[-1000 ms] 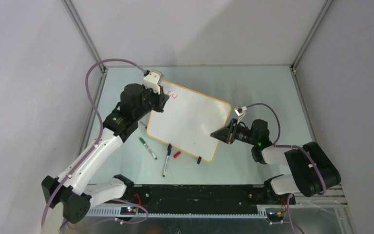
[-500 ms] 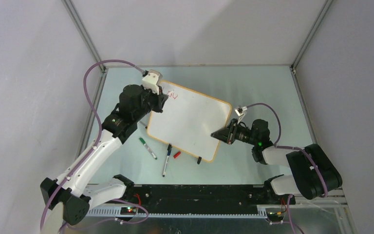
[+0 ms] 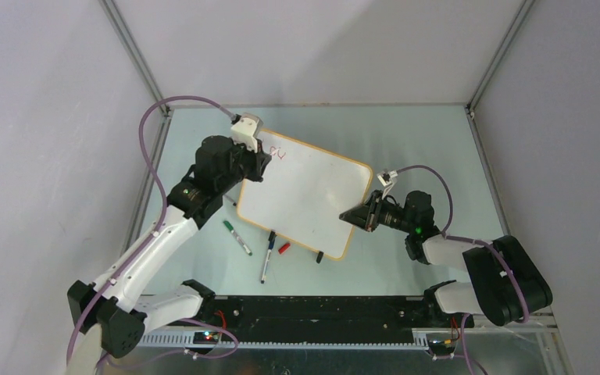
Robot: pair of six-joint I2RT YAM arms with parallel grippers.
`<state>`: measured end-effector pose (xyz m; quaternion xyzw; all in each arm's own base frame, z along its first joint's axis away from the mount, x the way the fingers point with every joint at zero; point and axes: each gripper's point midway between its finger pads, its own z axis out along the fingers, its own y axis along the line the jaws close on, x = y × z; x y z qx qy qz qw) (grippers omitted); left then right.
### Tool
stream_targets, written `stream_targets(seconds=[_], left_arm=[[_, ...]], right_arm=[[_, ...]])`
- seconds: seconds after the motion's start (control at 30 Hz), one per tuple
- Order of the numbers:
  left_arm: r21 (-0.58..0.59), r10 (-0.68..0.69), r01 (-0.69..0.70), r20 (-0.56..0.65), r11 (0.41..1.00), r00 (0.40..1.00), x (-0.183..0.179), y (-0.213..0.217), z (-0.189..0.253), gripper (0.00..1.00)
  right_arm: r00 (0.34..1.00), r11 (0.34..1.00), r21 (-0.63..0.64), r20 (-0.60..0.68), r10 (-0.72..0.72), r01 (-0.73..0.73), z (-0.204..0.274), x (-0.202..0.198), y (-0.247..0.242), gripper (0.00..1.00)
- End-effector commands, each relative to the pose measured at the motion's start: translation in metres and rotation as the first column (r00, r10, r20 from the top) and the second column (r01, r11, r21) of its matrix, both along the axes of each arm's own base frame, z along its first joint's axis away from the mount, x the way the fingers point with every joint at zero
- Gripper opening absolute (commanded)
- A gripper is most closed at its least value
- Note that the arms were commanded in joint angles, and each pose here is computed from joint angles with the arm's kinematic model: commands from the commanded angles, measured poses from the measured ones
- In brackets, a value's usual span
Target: Write a sentence on the whiteboard
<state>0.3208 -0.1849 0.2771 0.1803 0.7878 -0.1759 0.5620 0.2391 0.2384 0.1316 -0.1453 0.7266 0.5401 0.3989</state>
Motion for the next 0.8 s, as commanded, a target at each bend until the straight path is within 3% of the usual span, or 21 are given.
stream_targets(seconds=[0.0,0.17,0.77], left_arm=[[-0.020,-0.019,0.020,0.033,1.000,0.999,-0.001,-0.005,0.012,0.00],[0.023,-0.015,0.016,-0.041,1.000,0.999,0.001,-0.006,0.002,0.00],[0.012,-0.093,0.094,-0.070,0.996,0.993,0.000,-0.032,-0.015,0.00]], right_arm=[[0.997,0.999,-0.034,0.076,-0.011,0.013,0.000,0.010,-0.002,0.00],[0.997,0.999,-0.032,0.077,-0.012,0.014,0.001,0.011,-0.002,0.00],[0.997,0.999,-0.035,0.071,-0.008,0.011,-0.001,0.013,-0.001,0.00]])
